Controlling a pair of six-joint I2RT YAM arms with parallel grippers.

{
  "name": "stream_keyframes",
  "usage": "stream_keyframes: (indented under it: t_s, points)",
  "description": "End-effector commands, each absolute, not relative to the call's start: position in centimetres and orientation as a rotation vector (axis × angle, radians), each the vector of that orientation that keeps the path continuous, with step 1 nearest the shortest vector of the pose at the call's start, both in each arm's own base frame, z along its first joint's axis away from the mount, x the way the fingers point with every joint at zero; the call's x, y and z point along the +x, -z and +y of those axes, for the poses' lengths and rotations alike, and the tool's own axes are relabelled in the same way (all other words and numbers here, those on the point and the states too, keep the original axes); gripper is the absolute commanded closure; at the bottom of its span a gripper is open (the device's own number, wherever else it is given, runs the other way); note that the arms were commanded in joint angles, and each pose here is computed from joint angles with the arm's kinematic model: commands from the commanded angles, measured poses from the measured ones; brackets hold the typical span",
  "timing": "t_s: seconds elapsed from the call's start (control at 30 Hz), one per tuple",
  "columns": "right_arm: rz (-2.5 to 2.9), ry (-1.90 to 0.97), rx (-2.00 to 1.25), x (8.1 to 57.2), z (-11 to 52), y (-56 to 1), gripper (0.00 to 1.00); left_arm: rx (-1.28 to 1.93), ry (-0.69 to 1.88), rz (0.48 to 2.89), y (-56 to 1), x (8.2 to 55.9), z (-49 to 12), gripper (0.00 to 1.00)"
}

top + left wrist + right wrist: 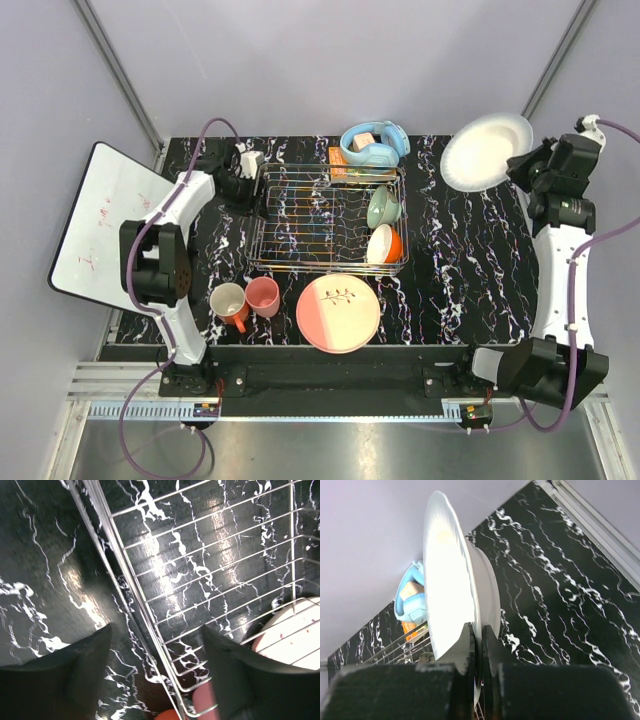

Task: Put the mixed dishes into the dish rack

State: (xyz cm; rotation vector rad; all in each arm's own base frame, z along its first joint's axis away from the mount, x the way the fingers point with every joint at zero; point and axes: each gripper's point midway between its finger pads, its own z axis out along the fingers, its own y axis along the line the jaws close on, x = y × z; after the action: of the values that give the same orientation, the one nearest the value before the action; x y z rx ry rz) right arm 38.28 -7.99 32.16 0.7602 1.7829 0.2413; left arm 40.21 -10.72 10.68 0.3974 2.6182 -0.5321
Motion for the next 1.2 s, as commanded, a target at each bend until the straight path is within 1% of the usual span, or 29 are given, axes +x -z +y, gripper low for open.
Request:
stream_keyframes:
  t_s: [0.0, 0.03, 0.07, 0.13, 0.2, 0.27, 0.33, 0.37, 0.4, 0.43, 0.47, 0.5, 0.53, 0.57, 0.7, 0.83, 0.87, 1.07, 1.17]
  points:
    - [1.619, -0.294, 0.469, 40.1, -5.0, -40.9, 1.00, 0.441, 0.441, 2.511, -12.6, 43.1, -10.4, 0.39]
    - [1.605, -0.295, 0.426, 40.2, -4.5, -42.0, 1.00, 0.450, 0.438, 2.508, -12.6, 43.2, -10.5, 0.43]
    - [1.624, -0.280, 0.370, 40.8, -3.9, -41.9, 1.00, 0.461, 0.438, 2.513, -12.4, 43.1, -10.6, 0.46]
    - [1.622, -0.289, 0.267, 41.4, -1.6, -43.0, 1.00, 0.496, 0.428, 2.509, -12.2, 43.0, -10.9, 0.51]
    - [1.626, -0.267, 0.143, 42.1, 0.7, -43.6, 1.00, 0.532, 0.415, 2.501, -12.2, 42.9, -11.1, 0.58]
    - [1.630, -0.216, 0.072, 43.0, 1.4, -43.6, 1.00, 0.566, 0.398, 2.502, -12.0, 42.5, -11.4, 0.64]
    - [1.616, -0.205, -0.055, 43.3, 4.0, -44.2, 1.00, 0.598, 0.390, 2.501, -11.8, 42.2, -11.8, 0.66]
    - [1.577, -0.132, -0.182, 43.4, 4.9, -44.8, 1.00, 0.609, 0.387, 2.498, -11.8, 42.2, -11.9, 0.67]
    - [1.563, -0.098, -0.264, 43.5, 5.9, -44.3, 1.00, 0.616, 0.386, 2.499, -11.7, 42.2, -12.0, 0.68]
    - [1.523, -0.092, -0.380, 43.0, 8.5, -44.5, 1.00, 0.624, 0.386, 2.501, -11.6, 42.1, -12.1, 0.68]
    - [1.437, 0.019, -0.521, 43.1, 9.1, -45.3, 1.00, 0.626, 0.384, 2.504, -11.5, 42.1, -12.0, 0.68]
    - [1.418, 0.057, -0.598, 43.1, 10.0, -44.4, 1.00, 0.631, 0.382, 2.503, -11.5, 42.2, -12.1, 0.68]
    - [1.377, 0.072, -0.683, 42.9, 11.6, -44.4, 1.00, 0.634, 0.385, 2.505, -11.4, 42.2, -12.2, 0.69]
    - [1.340, 0.135, -0.754, 43.1, 11.9, -44.5, 1.00, 0.640, 0.389, 2.509, -11.3, 42.0, -12.2, 0.69]
    - [1.278, 0.216, -0.861, 43.8, 13.4, -45.0, 1.00, 0.676, 0.393, 2.503, -11.3, 41.8, -12.9, 0.70]
    - [1.224, 0.410, -1.025, 45.3, 14.4, -44.1, 1.00, 0.690, 0.403, 2.496, -11.4, 41.9, -13.1, 0.72]
    - [1.206, 0.434, -1.037, 45.5, 14.7, -44.8, 1.00, 0.698, 0.404, 2.499, -11.3, 41.8, -13.1, 0.73]
    - [1.177, 0.472, -1.169, 47.4, 16.3, -43.0, 1.00, 0.720, 0.414, 2.503, -11.2, 41.6, -13.3, 0.74]
    - [1.179, 0.442, -1.224, 48.2, 17.4, -41.5, 1.00, 0.721, 0.411, 2.510, -11.1, 41.5, -13.2, 0.74]
